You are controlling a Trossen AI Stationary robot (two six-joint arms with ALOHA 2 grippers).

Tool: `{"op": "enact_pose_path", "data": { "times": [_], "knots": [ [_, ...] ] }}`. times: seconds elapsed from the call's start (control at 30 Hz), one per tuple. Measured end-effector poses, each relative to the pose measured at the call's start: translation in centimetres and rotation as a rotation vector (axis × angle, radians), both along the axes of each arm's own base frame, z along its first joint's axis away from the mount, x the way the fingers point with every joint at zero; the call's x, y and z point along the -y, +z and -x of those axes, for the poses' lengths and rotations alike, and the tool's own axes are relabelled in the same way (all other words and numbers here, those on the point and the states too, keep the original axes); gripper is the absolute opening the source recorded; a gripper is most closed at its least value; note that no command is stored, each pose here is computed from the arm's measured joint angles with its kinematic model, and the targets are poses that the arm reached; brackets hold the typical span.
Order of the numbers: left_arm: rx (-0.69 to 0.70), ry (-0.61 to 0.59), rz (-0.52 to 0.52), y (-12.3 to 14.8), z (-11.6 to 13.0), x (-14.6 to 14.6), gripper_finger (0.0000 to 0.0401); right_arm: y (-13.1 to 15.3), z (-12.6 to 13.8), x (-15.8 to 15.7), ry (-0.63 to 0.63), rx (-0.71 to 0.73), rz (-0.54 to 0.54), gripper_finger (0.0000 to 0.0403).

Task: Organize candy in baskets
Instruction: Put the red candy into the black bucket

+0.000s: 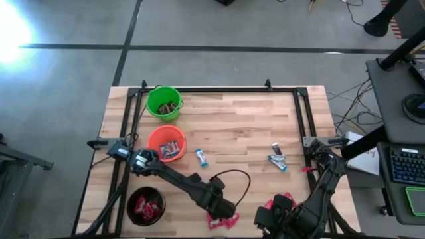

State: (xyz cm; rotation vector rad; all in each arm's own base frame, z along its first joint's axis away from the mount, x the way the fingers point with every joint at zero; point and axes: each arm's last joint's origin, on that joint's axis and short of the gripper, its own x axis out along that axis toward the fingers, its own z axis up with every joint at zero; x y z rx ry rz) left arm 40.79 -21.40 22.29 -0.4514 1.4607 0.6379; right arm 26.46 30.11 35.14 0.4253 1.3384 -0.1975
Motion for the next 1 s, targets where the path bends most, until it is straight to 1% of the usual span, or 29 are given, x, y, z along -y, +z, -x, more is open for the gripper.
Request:
{"op": "enact_pose_path", "data": {
  "times": [0.07,0.3,0.47,0.57,0.73,1.0],
  "knots": [
    [-0.005,0.003,-0.001,0.2,0.3,0.3,0.0000,0.0,0.0,0.0,0.001,0.000,0.000,0.0224],
    [0.010,0.005,0.050,1.7,1.7,1.9,0.0000,0.0,0.0,0.0,0.013,0.001,0.003,0.0224],
    [0.078,0.008,0.080,4.5,3.1,2.6,0.0000,0.0,0.0,0.0,0.024,0.003,0.005,0.0224],
    [0.109,0.022,0.081,5.6,4.0,3.0,0.0000,0.0,0.0,0.0,0.031,0.003,0.007,0.0224],
    [0.185,0.042,0.089,8.2,5.7,3.5,0.0000,0.0,0.0,0.0,0.037,0.004,0.009,0.0224],
    [0.280,0.058,0.089,11.0,7.8,3.8,0.0000,0.0,0.0,0.0,0.039,0.004,0.009,0.0224]
  ]
}}
